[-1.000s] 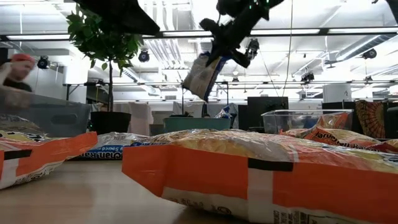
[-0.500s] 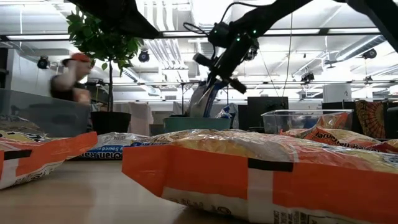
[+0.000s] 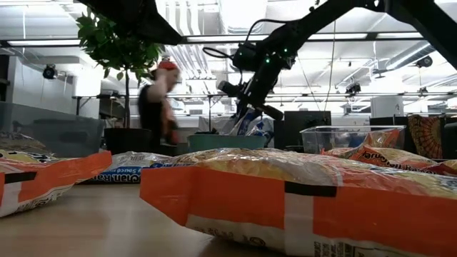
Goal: Sort Maruchan noodles
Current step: Put the top blue noodle pack into the green bin, then put the top orange noodle pack into the transparent bin
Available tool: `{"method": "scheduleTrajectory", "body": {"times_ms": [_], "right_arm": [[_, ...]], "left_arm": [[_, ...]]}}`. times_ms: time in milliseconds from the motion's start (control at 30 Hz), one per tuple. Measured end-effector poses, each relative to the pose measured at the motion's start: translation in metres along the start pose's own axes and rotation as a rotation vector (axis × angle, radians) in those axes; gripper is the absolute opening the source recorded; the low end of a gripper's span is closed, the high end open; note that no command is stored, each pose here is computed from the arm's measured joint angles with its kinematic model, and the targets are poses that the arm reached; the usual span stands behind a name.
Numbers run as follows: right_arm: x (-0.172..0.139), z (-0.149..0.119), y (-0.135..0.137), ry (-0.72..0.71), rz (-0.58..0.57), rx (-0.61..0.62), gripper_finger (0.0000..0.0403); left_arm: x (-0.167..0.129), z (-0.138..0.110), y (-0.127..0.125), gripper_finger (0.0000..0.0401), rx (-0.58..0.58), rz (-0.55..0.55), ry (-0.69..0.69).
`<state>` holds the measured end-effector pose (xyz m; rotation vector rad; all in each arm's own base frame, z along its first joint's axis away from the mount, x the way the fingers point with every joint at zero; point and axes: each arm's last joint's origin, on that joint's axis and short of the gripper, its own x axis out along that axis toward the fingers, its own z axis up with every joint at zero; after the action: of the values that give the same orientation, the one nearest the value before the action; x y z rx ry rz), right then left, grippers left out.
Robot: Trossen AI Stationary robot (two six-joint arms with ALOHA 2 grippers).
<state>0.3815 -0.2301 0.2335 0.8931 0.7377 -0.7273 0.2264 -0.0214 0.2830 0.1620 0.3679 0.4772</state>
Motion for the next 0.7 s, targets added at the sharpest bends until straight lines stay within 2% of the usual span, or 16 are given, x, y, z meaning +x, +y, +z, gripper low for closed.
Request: {"method": "scheduleTrajectory", "body": {"times_ms": [400,700], "right_arm": [[0.0,0.002,-0.004,0.001,-0.009,-0.037,0.0116],[-0.04,0.019,-0.015,-0.054,-0.008,-0.058,0.0158]], "left_arm": [[0.0,-0.001,0.0,0.0155,0.006,-0.001,0.01],[0.0,-0.004,-0.001,0.0155,0.019,-0.004,0.036]]}}
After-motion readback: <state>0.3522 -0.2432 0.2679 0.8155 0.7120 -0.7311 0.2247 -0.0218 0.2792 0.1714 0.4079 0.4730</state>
